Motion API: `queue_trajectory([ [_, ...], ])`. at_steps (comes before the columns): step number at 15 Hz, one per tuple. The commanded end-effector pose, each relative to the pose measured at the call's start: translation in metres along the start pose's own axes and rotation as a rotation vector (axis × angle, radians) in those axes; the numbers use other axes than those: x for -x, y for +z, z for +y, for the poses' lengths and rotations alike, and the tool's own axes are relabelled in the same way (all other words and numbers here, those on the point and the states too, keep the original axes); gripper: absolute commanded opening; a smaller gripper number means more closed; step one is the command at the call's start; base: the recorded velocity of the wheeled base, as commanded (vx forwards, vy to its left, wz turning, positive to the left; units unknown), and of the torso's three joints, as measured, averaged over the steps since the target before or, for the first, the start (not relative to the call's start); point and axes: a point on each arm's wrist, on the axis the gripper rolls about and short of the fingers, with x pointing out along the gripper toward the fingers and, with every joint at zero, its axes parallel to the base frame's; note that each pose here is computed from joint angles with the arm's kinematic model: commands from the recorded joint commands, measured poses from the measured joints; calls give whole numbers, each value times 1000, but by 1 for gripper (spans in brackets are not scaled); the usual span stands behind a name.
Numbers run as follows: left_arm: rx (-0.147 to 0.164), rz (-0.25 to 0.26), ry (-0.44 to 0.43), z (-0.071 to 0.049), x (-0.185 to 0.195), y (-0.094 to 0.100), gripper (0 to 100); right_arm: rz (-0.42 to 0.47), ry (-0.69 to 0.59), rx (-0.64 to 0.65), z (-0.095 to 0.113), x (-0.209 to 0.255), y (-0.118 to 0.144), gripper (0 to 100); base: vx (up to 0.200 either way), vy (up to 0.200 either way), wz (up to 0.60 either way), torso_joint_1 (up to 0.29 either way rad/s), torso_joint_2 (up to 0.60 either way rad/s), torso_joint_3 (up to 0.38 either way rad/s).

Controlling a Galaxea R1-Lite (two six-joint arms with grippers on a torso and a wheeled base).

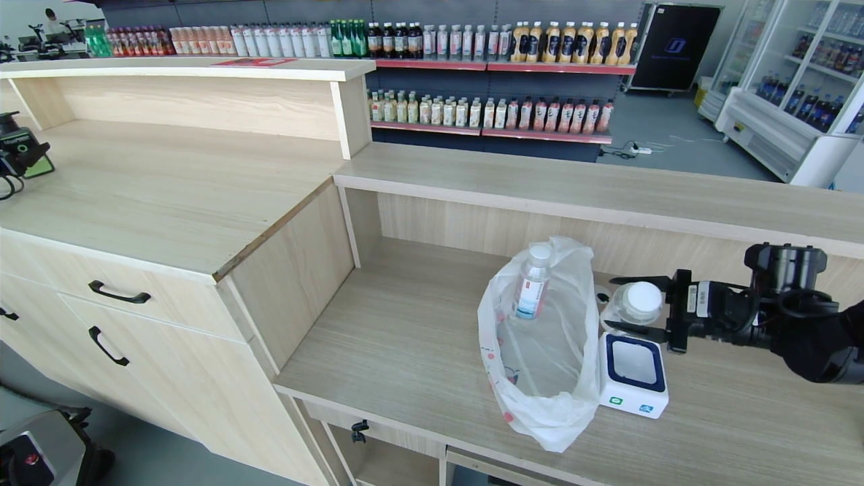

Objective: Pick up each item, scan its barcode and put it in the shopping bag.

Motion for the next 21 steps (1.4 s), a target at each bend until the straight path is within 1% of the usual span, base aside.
queue_trajectory([
  [1,-1,1,0,0,0,0,100,3,-82,-30,-26,26,42,0,0,0,0,0,0,0],
  [2,1,1,0,0,0,0,100,24,-140,-142,-36,41,67,0,0,0,0,0,0,0],
  [3,1,1,0,0,0,0,100,35,-161,-173,-38,45,73,0,0,0,0,0,0,0],
  [4,-1,1,0,0,0,0,100,112,-307,-334,-45,64,104,0,0,0,0,0,0,0],
  [5,1,1,0,0,0,0,100,187,-467,-472,-42,78,128,0,0,0,0,0,0,0],
  [6,1,1,0,0,0,0,100,248,-557,-531,-32,89,134,0,0,0,0,0,0,0],
  [8,1,1,0,0,0,0,100,348,-663,-571,-13,100,138,0,0,0,0,0,0,0],
  [10,1,1,0,0,0,0,100,411,-763,-576,-7,105,147,0,0,0,0,0,0,0],
  [11,1,1,0,0,0,0,100,417,-774,-591,-5,103,149,0,0,0,0,0,0,0],
  [12,1,1,0,0,0,0,100,392,-772,-619,-4,100,152,0,0,0,0,0,0,0],
  [15,1,1,0,0,0,0,100,374,-775,-661,-1,80,161,0,0,0,600,1,4,2],
  [16,-1,1,0,0,0,0,100,365,-752,-685,4,62,166,0,0,0,600,2,-2,2],
  [18,1,1,0,0,0,0,100,371,-687,-703,13,46,165,0,0,0,600,10,2,0],
  [19,1,1,0,0,0,0,100,399,-644,-722,20,39,159,0,0,0,0,0,0,0],
  [21,1,1,0,0,0,0,100,495,-581,-764,33,28,132,0,0,0,0,0,0,0],
])
